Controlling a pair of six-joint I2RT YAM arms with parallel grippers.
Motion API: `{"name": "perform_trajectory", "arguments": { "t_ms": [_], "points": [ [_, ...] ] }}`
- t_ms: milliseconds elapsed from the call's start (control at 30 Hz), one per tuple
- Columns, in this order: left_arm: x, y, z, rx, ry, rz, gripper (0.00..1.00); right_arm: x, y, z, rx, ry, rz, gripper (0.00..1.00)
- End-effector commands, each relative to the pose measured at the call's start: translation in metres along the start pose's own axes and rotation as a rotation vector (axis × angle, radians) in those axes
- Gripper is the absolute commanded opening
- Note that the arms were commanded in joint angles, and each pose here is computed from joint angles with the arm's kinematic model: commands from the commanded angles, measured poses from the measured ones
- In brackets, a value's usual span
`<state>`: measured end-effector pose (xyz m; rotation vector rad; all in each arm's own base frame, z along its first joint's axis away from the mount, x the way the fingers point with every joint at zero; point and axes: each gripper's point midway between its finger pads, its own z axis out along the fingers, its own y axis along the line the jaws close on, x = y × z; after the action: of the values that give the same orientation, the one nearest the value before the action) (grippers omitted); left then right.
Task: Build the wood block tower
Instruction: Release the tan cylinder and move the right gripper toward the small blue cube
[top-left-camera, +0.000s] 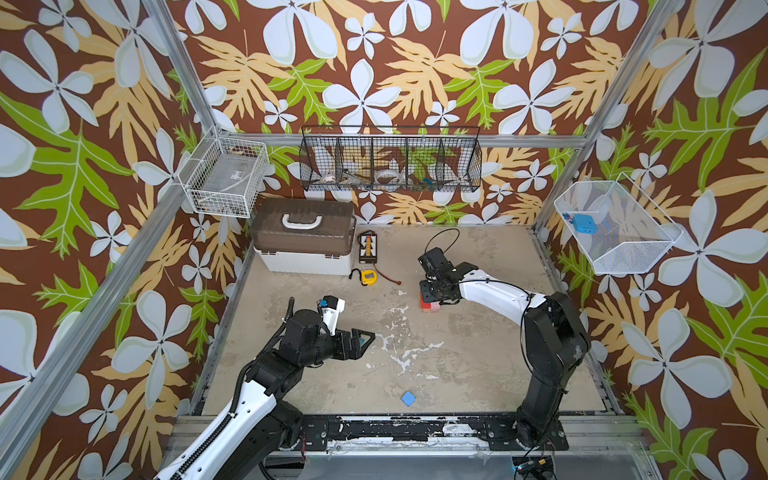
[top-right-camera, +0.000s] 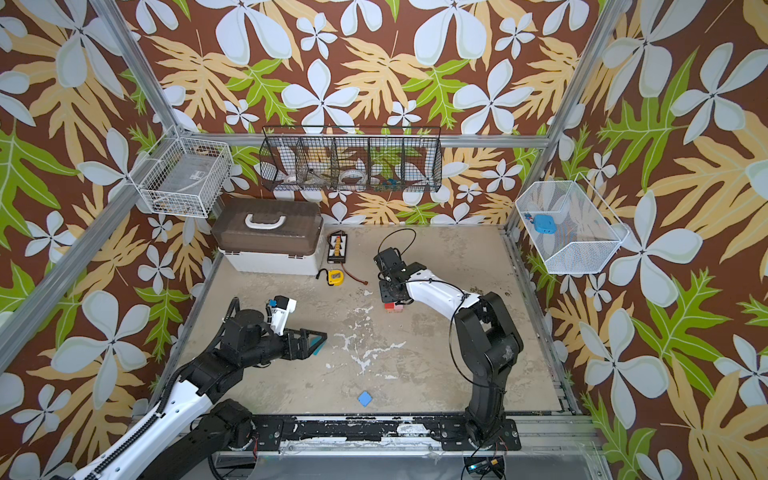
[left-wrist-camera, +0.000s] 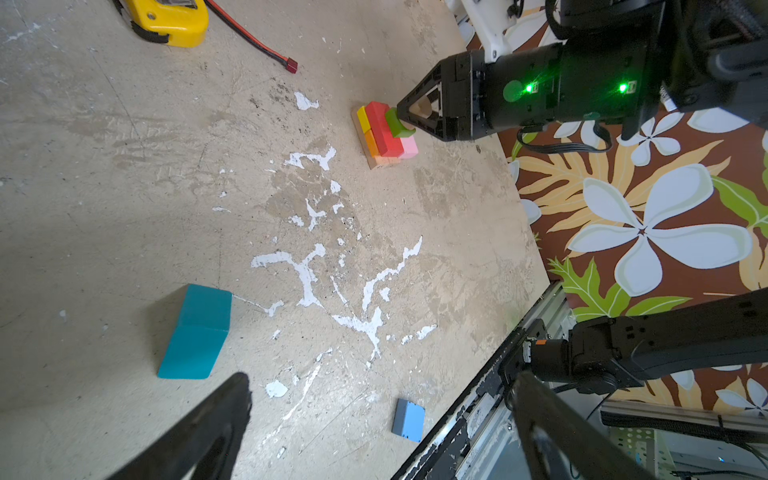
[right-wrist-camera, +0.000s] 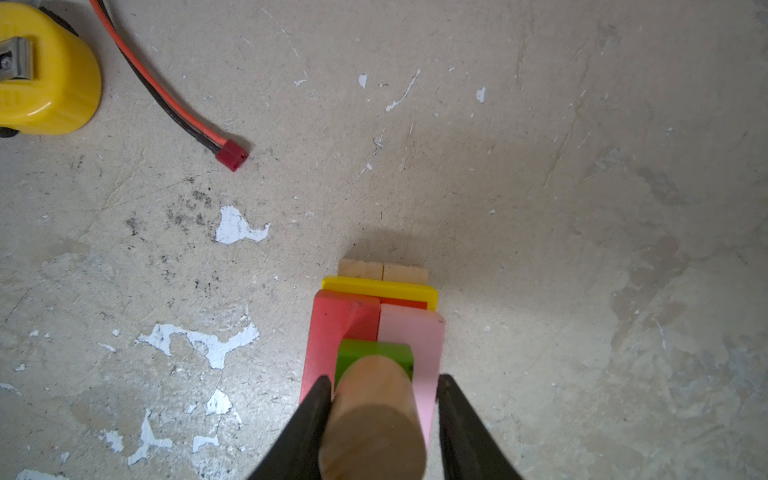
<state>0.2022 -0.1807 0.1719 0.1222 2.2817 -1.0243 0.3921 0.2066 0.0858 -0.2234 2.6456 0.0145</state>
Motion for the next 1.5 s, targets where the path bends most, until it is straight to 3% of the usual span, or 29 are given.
{"name": "perform_trajectory", "arguments": {
  "t_ms": [0,433,500,900,1033,1167,1467],
  "points": [
    [-0.003,-0.003,0.000,0.015,-0.012,0.003,1.00,0.000,0.001,-0.001,-0.006,0.005,-0.002,0.44],
    [-0.003,-0.003,0.000,0.014,-0.011,0.002,1.00,-0.001,0.001,-0.006,-0.012,-0.008,0.001,0.45],
    [-0.003,-0.004,0.000,0.015,-0.011,0.003,1.00,-0.002,-0.003,-0.012,0.000,-0.024,0.006,0.49],
    [-0.003,-0.003,0.000,0.010,-0.014,0.001,1.00,-0.002,-0.002,-0.104,0.016,-0.215,-0.006,0.65],
    [-0.002,0.003,0.003,-0.013,-0.005,-0.009,1.00,0.036,0.038,-0.134,-0.132,-0.214,-0.060,0.65],
    [0.000,0.008,0.007,-0.032,0.009,-0.019,1.00,0.103,0.069,-0.150,-0.249,-0.205,-0.132,0.68],
    [-0.002,0.005,0.004,-0.024,-0.004,-0.015,1.00,0.234,0.111,-0.136,-0.408,-0.085,-0.308,0.71]
  ]
}}
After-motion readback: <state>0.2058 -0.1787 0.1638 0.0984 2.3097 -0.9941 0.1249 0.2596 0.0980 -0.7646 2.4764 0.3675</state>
